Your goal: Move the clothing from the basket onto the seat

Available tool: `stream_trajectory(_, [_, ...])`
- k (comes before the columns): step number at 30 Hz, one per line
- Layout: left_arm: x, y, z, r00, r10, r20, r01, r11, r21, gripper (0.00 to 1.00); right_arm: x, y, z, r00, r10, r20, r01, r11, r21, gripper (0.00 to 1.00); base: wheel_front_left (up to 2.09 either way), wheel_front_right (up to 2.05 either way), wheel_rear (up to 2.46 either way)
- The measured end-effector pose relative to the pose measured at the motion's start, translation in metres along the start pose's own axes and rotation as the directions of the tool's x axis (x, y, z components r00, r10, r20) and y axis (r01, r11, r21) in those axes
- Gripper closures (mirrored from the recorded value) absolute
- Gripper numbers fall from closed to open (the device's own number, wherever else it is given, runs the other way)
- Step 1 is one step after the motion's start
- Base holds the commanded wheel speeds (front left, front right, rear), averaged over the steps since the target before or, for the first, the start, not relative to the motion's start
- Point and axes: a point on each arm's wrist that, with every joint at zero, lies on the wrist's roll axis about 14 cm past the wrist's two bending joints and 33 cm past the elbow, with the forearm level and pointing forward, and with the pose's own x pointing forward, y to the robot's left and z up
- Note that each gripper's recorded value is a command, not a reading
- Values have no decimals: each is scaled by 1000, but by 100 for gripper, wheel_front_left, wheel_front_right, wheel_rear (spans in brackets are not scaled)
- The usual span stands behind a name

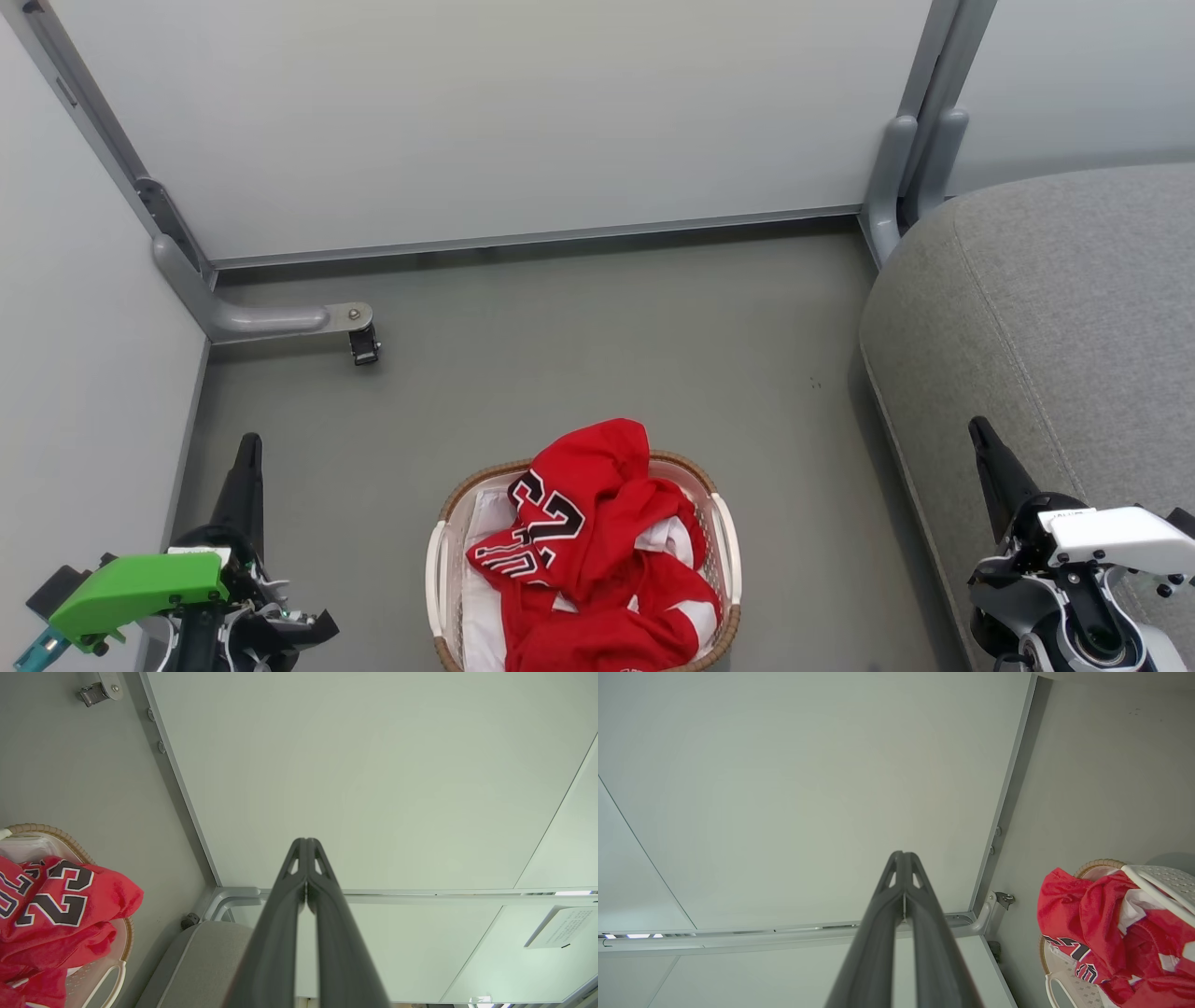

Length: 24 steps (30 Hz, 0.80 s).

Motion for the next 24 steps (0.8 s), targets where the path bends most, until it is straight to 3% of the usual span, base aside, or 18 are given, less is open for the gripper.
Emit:
stream_trajectory(9, [0, 0, 0, 1000, 0, 0, 0, 1000, 0, 100, 0, 0, 0, 1000, 0, 0, 0, 1000, 0, 100, 0, 0, 0])
stream_trajectory(10, [0, 2, 0, 1000, 5, 0, -5, 1000, -1, 0, 0, -2, 0, 1000, -5, 0, 5, 1000, 1, 15, 0, 0, 0])
stream_trajectory(11, [-2, 7, 0, 1000, 21, 1, -21, 1000, -3, 0, -1, -6, -1, 1000, -17, 0, 17, 1000, 5, 33, 0, 0, 0])
stream_trajectory(12, [-5, 13, -1, 999, 39, 1, -39, 999, -6, 0, -3, -11, -2, 999, -32, -1, 32, 999, 9, 29, 0, 0, 0])
stream_trajectory(13, [-7, 18, -1, 999, 54, 1, -54, 998, -9, 0, -5, -15, -3, 999, -44, -1, 44, 999, 12, 10, 0, 0, 0])
stream_trajectory(14, [-10, 24, -2, 997, 73, 1, -73, 997, -11, 0, -7, -20, -3, 998, -60, -1, 60, 998, 15, 0, 0, 0, 0])
stream_trajectory(24, [-15, 33, -11, 995, 99, -2, -99, 995, -2, 0, -12, -30, -7, 996, -90, 14, 90, 996, -1, 0, 0, 0, 0])
